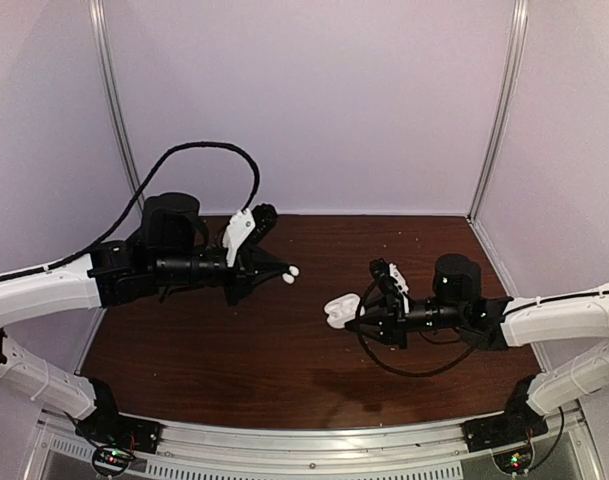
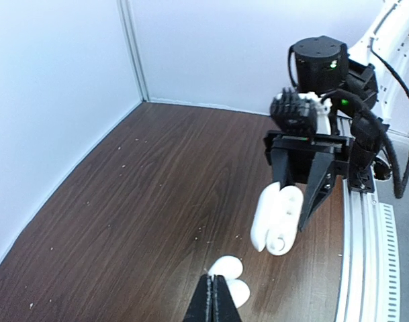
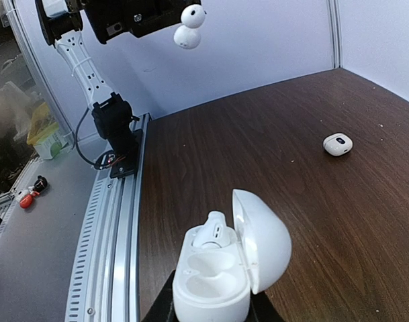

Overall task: Insert the wireless bluetooth earbuds into the charging case
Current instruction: Insert the right earbud into the right side groove of the charging case.

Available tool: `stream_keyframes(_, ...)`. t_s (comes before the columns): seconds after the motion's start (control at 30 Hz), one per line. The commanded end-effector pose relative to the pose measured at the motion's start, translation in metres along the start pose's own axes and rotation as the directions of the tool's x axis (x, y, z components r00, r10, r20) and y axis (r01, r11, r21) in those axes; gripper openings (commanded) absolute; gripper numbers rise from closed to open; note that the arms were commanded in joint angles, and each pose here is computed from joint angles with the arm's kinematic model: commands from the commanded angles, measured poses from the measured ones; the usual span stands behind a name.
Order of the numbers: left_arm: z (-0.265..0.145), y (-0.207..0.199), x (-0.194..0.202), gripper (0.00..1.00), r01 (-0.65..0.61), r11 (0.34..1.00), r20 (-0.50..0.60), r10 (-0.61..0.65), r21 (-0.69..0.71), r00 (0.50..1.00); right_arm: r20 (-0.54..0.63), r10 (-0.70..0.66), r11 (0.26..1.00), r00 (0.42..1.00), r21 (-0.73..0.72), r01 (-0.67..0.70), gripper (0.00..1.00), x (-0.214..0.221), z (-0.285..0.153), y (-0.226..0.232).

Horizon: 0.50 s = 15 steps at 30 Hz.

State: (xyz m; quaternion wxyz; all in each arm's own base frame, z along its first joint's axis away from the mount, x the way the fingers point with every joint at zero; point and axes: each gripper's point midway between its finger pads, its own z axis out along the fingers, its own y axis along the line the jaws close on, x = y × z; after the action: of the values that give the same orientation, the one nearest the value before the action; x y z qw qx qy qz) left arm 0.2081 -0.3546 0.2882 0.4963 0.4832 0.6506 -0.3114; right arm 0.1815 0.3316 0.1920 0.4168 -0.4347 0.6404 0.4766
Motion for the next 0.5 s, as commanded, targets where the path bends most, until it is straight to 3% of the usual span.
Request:
stream_keyframes(0.0, 0.014, -0.021, -0.020, 0.00, -0.100, 0.993, 0.026, 0.099, 0.057, 0.995, 0.069, -0.022, 0.997, 0.997, -0.073, 0.027, 0.00, -0.027, 0.004, 0.009)
stream_keyframes(0.47, 0.042, -0.054, -0.018, 0.00, -0.139, 0.980, 0.020, 0.138, 0.140, 0.990, 0.059, -0.005, 0.989, 0.998, -0.146, 0.013, 0.00, -0.028, 0.013, 0.020)
